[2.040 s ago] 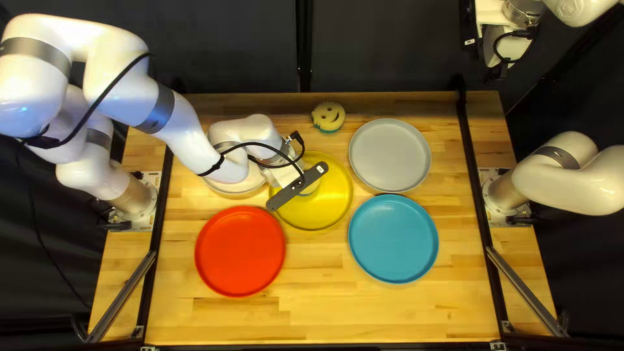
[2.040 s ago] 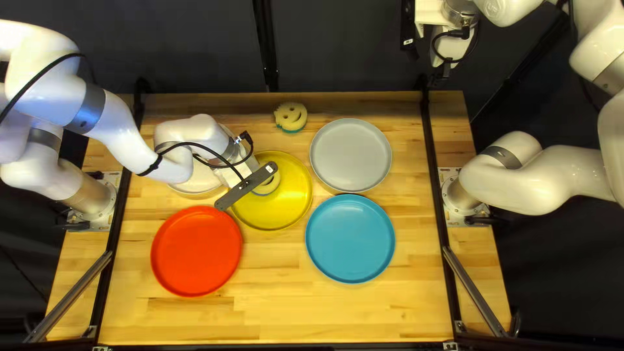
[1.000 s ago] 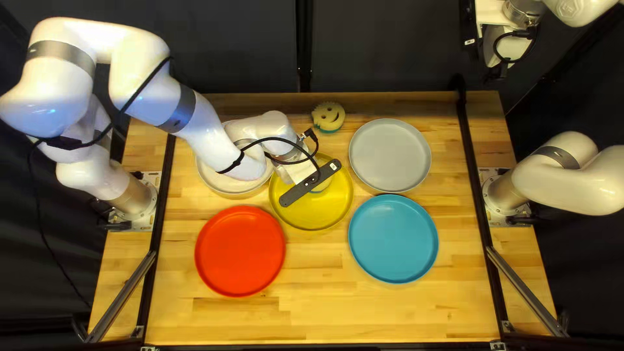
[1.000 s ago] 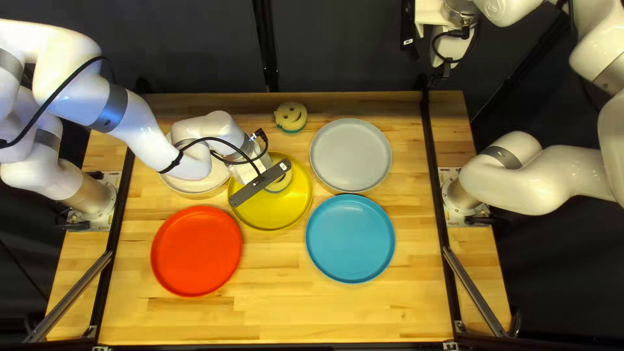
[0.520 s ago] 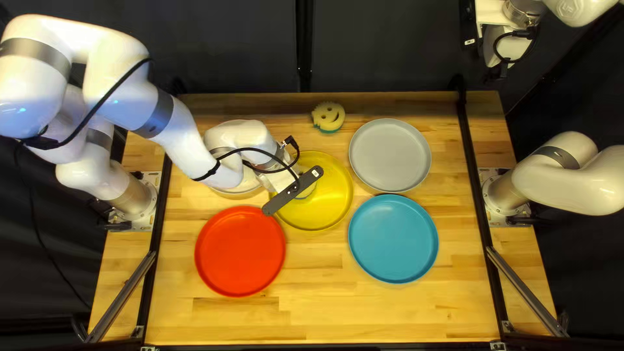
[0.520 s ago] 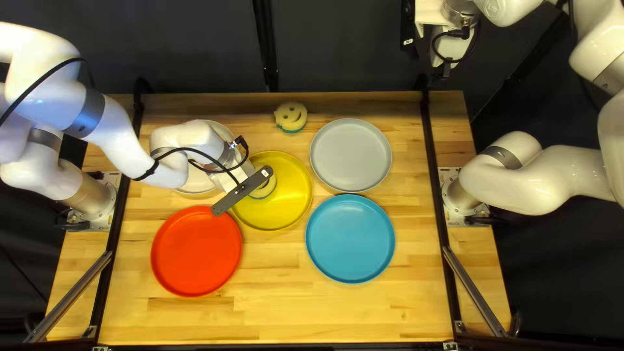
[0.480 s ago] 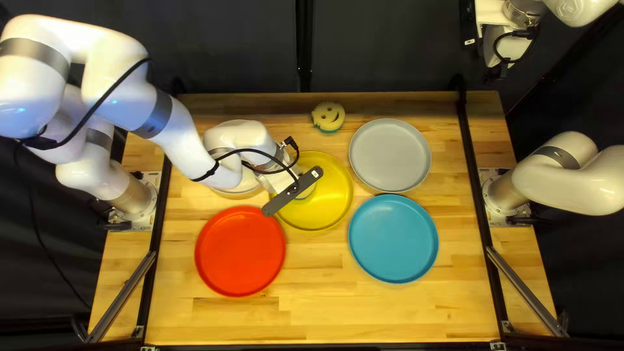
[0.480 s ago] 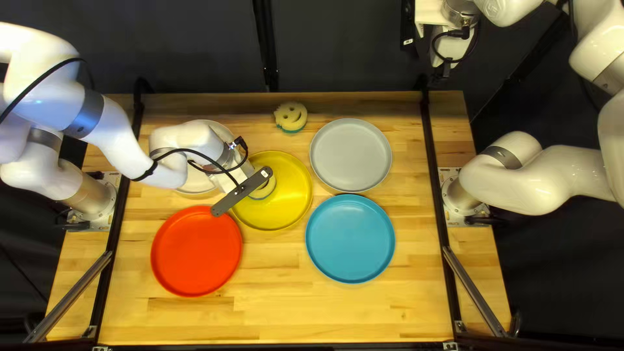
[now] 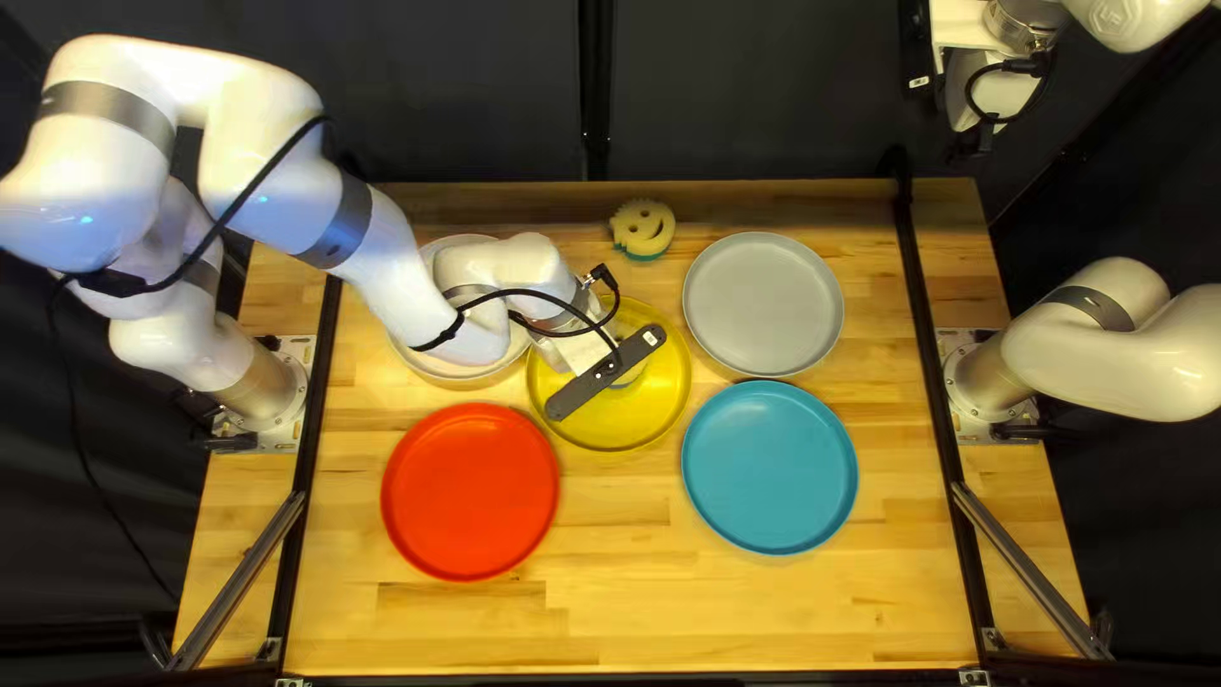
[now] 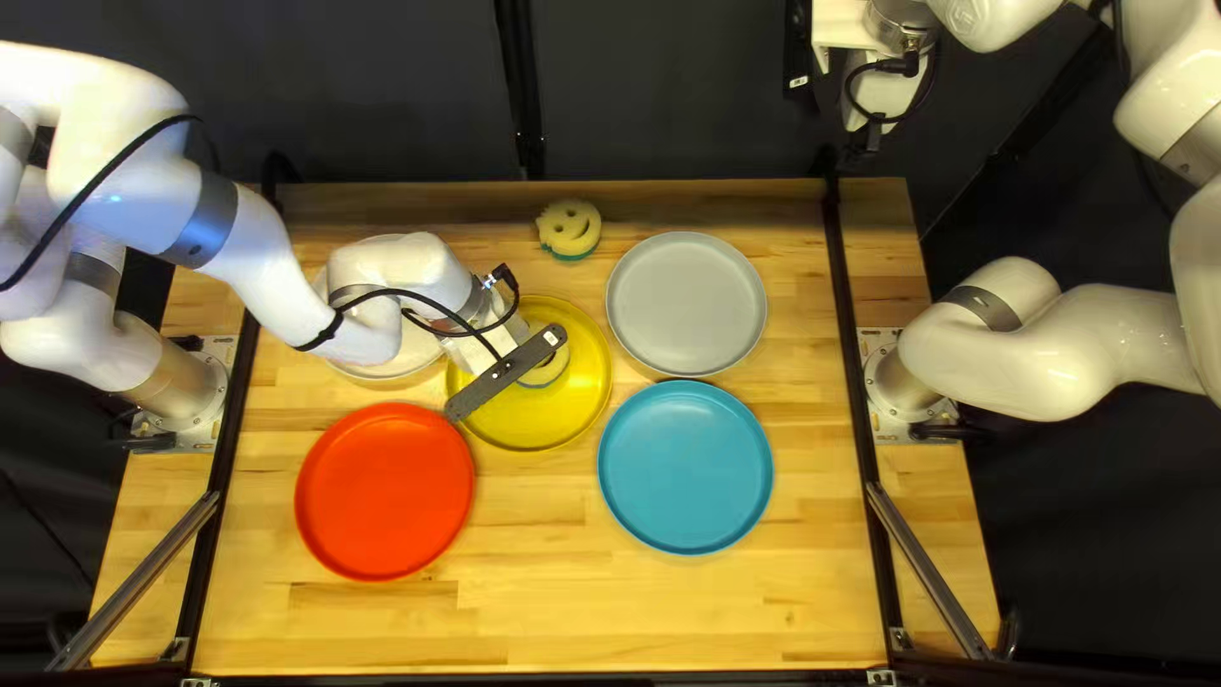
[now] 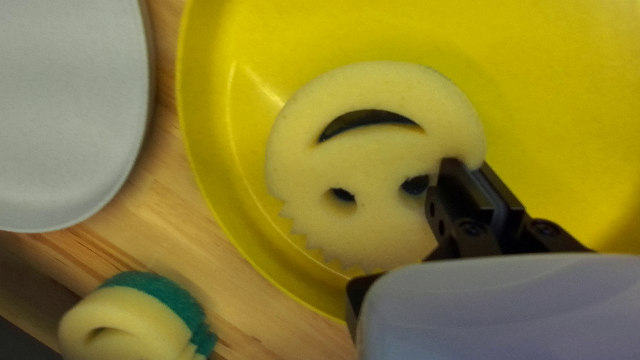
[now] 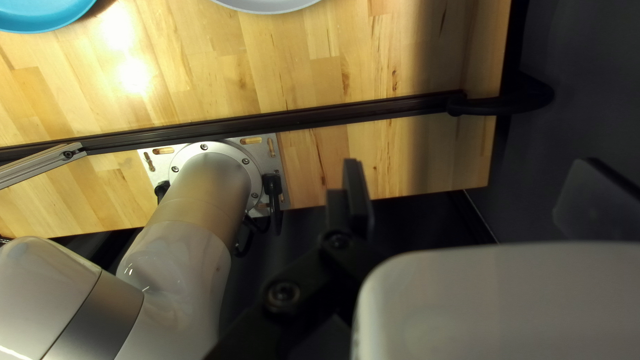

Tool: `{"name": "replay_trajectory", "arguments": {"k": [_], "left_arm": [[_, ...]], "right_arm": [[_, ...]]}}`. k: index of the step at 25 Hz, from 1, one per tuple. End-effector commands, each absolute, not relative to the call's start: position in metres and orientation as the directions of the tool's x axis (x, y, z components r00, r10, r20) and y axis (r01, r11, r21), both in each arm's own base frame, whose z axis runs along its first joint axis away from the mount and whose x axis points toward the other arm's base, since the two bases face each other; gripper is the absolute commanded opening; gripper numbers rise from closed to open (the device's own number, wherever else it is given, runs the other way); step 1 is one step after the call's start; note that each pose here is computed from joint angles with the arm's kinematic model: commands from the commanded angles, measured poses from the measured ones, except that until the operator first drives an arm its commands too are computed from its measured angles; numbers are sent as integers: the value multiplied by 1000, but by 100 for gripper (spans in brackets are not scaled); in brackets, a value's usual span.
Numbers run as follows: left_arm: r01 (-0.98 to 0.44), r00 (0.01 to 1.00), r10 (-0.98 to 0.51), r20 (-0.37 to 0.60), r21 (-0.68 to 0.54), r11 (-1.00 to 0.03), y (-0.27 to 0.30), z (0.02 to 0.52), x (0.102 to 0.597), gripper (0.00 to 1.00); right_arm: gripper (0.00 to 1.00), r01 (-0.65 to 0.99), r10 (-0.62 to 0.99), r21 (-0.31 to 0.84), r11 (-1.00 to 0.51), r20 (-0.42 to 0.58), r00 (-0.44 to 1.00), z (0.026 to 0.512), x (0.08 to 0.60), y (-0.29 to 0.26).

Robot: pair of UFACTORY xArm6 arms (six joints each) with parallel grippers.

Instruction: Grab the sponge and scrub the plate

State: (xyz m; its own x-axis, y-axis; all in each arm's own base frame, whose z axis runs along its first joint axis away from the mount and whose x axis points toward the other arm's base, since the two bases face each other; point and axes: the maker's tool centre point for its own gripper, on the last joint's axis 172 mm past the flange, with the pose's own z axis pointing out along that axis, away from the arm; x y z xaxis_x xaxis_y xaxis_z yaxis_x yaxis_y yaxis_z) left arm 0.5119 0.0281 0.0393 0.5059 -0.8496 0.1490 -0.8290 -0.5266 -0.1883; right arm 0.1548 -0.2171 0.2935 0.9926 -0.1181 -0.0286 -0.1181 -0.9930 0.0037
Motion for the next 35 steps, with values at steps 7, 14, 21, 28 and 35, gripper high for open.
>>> {"name": "replay_trajectory", "arguments": {"k": [7,14,21,28,35], "left_arm": [[-848,478,-867,141,-184,-498,17,38,511,0],[-832,511,-850,130,-174,-527,6,47,460,0],[-823,535,-836,124,-148,-548,-3,38,431,0],[-827,523,-843,125,-163,-537,-10,42,456,0],[-846,478,-870,125,-202,-494,-78,76,483,0]], "right_arm": [[100,-118,-118,4,-993,-29,993,293,155,-217],[100,-118,-118,4,-993,-29,993,293,155,-217],[100,-118,-118,4,-993,-29,993,293,155,-217],[100,-118,-118,4,-993,-29,993,293,155,-217],[100,-118,-118,4,-993,-29,993,293,155,-217]]}}
